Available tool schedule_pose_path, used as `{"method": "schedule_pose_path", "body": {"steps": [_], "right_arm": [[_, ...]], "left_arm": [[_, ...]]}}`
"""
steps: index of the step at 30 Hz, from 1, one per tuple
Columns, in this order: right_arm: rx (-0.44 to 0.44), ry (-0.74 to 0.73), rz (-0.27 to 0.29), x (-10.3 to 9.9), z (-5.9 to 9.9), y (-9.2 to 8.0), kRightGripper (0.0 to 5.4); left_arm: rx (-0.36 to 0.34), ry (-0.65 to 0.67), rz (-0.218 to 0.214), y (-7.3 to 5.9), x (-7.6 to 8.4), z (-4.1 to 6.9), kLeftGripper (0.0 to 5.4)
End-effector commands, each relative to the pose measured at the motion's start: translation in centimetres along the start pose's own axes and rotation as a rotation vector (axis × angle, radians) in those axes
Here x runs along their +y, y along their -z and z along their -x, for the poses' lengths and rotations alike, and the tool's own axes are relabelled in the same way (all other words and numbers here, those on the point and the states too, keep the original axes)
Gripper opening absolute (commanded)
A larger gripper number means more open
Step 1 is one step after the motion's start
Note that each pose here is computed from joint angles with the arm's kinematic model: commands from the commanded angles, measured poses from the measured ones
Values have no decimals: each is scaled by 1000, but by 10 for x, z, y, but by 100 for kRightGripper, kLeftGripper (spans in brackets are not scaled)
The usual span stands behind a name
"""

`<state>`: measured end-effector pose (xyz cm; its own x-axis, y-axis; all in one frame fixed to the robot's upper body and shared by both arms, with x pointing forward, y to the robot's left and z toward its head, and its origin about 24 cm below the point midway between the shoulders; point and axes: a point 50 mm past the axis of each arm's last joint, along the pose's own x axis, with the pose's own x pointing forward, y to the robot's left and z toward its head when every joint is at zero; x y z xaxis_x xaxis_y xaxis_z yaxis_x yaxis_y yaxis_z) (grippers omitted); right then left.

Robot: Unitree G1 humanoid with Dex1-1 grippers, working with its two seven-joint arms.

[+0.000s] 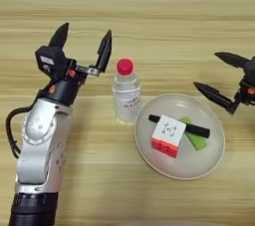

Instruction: Move the objects on the table

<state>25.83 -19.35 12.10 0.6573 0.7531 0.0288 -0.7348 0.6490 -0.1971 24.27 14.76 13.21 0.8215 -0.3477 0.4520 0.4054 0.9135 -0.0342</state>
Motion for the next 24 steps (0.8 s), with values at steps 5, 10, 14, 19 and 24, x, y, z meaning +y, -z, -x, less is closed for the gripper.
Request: {"method": "schedule_pose_path", "body": {"steps": [5, 10, 14, 19, 24], "right_arm": [[-211, 226, -12, -13, -13, -25, 536], [-262, 338, -21, -19, -17, -28, 536], [-285, 456, 15, -25, -20, -27, 536], [-309, 554, 57, -26, -23, -25, 536], [-319, 572, 72, -24, -25, -23, 536]], "left_arm": [[39, 68, 3, 3, -12, 5, 540], [62, 107, 11, 5, -19, 7, 540], [97, 135, 18, 12, -25, 10, 540], [135, 161, 34, 19, -30, 14, 540], [170, 171, 50, 27, -33, 17, 540]]}}
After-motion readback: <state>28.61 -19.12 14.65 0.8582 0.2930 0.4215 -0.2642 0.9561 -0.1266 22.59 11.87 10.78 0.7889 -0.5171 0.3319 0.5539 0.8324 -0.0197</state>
